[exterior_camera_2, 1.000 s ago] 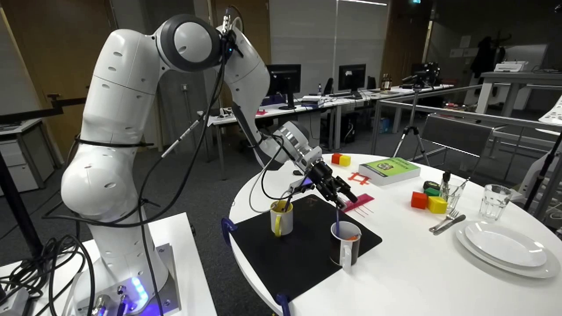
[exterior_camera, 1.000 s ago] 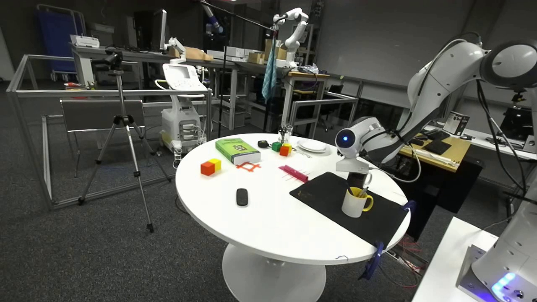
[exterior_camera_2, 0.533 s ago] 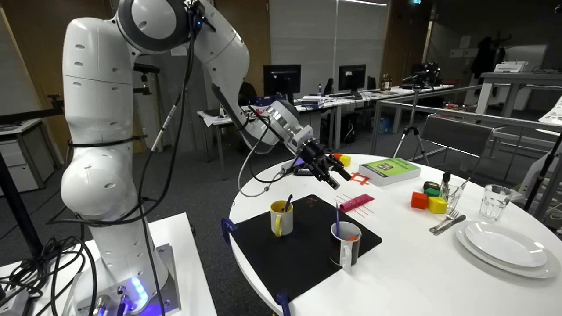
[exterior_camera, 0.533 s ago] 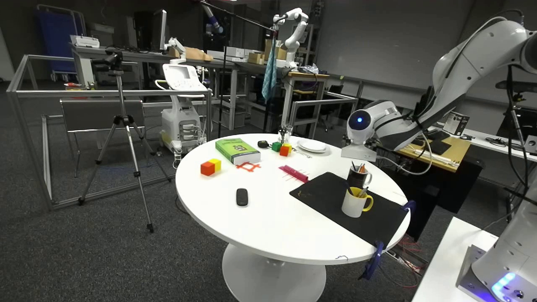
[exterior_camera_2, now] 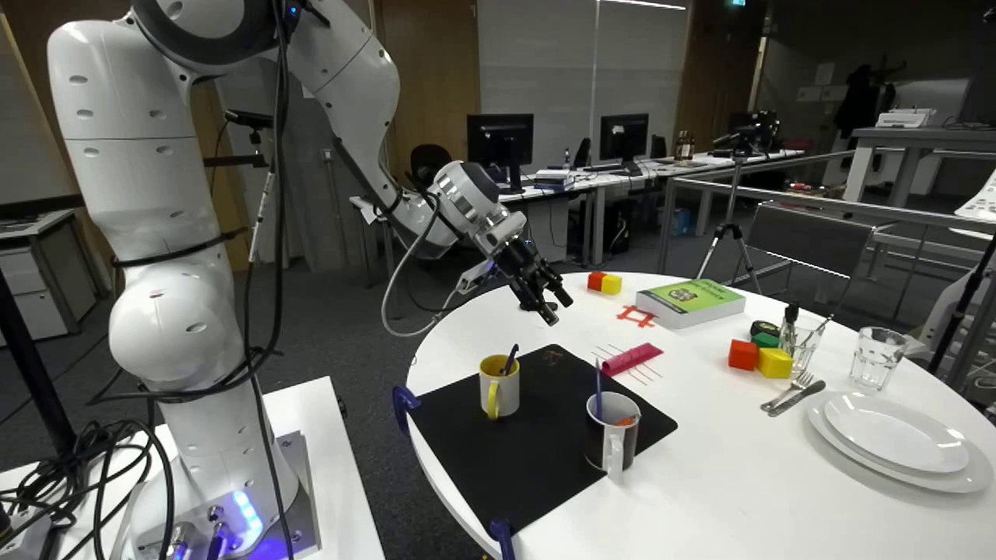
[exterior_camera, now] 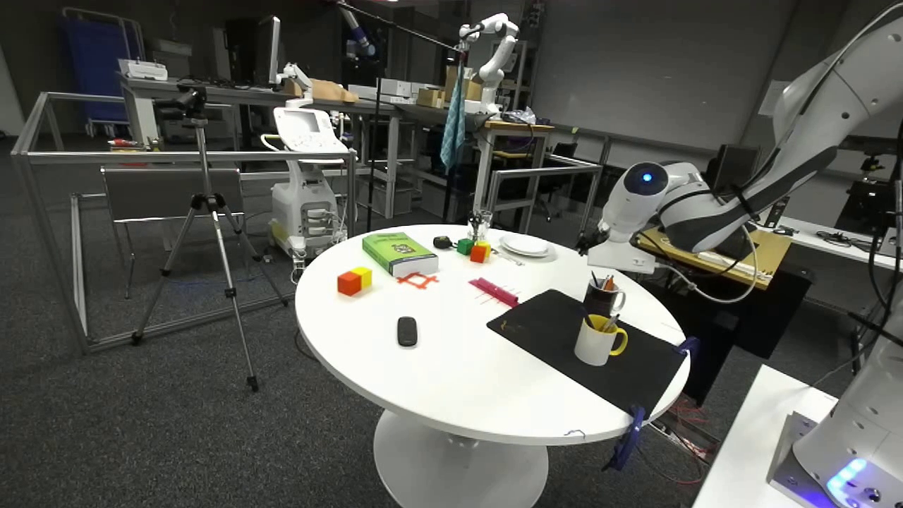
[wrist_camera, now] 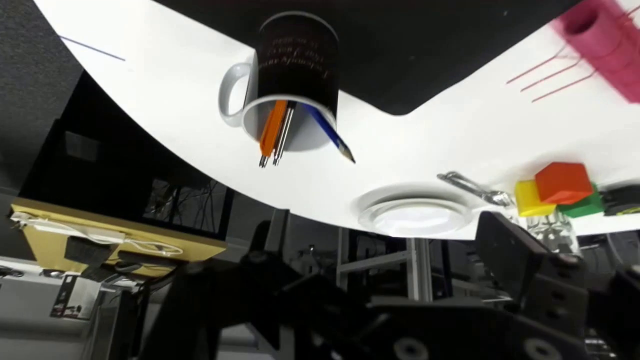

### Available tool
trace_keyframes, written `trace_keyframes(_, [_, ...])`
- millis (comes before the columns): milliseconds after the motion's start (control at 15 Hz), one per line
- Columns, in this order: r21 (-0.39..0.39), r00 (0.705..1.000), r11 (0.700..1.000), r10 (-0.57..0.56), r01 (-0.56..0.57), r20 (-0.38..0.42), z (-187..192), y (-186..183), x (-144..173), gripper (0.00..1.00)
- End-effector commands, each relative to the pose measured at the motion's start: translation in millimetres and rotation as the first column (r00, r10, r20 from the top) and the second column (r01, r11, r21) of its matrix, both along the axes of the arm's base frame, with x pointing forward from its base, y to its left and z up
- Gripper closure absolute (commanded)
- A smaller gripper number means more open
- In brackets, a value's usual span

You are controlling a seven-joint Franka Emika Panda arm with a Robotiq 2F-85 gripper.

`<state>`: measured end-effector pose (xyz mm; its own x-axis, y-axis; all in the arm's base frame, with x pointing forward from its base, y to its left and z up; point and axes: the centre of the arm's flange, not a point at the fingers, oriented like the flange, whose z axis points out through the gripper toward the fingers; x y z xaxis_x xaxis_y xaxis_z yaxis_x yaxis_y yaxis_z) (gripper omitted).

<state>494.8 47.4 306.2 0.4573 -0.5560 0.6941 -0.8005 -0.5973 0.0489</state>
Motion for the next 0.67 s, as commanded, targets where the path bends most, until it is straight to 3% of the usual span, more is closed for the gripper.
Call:
trace_keyframes(0, [0.055,0.995,0.995,0.083,-0.08,-0.054,11.6,13.8,-33.5,0.0])
trace_keyframes(600, [0.092,0.96,0.964,0.257,-0.248,-0.112,-18.4,48.7,-53.0,0.0])
